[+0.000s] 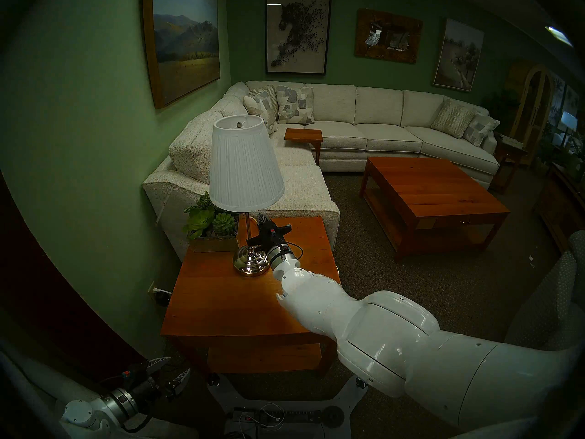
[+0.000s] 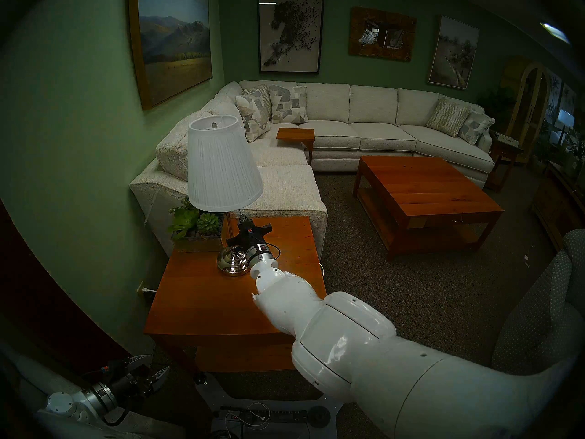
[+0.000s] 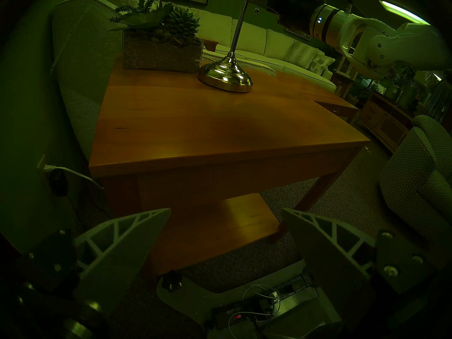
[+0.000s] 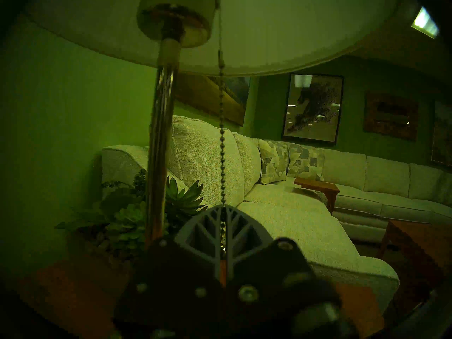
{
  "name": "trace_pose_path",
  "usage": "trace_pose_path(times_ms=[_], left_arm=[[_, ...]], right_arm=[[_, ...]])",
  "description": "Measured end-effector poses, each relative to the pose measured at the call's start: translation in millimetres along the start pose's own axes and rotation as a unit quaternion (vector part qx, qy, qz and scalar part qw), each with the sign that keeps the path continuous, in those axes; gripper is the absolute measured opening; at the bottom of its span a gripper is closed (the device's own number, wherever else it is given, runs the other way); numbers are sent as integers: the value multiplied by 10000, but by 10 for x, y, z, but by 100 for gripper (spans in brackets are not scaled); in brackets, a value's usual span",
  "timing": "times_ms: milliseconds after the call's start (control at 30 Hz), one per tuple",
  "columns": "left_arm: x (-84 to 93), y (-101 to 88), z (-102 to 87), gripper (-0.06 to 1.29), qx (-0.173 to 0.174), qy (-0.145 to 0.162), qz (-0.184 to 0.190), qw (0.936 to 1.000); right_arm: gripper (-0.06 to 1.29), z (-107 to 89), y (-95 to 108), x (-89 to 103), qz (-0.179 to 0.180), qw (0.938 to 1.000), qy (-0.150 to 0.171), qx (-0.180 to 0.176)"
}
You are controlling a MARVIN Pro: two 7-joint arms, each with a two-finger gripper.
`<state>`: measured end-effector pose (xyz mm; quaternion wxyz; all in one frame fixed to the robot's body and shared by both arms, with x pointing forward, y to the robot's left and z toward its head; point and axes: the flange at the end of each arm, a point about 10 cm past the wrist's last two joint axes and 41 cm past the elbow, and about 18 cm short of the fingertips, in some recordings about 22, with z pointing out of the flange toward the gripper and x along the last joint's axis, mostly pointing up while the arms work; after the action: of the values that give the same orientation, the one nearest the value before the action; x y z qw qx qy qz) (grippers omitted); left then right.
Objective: Pull on string to turn off lamp
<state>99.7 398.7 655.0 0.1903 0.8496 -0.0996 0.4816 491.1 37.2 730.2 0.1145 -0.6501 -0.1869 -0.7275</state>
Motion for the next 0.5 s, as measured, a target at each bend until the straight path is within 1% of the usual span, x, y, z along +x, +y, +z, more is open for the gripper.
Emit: trace_pose_path(times_ms=[200, 500], left_arm=[[-1, -1, 0, 123, 0, -1, 0, 10000], [-1, -1, 1, 123, 0, -1, -1, 10000]], right_arm=[[-4, -54, -32, -68, 69, 9999, -110, 18], [-4, -43, -48, -55, 159, 9998, -108, 36]])
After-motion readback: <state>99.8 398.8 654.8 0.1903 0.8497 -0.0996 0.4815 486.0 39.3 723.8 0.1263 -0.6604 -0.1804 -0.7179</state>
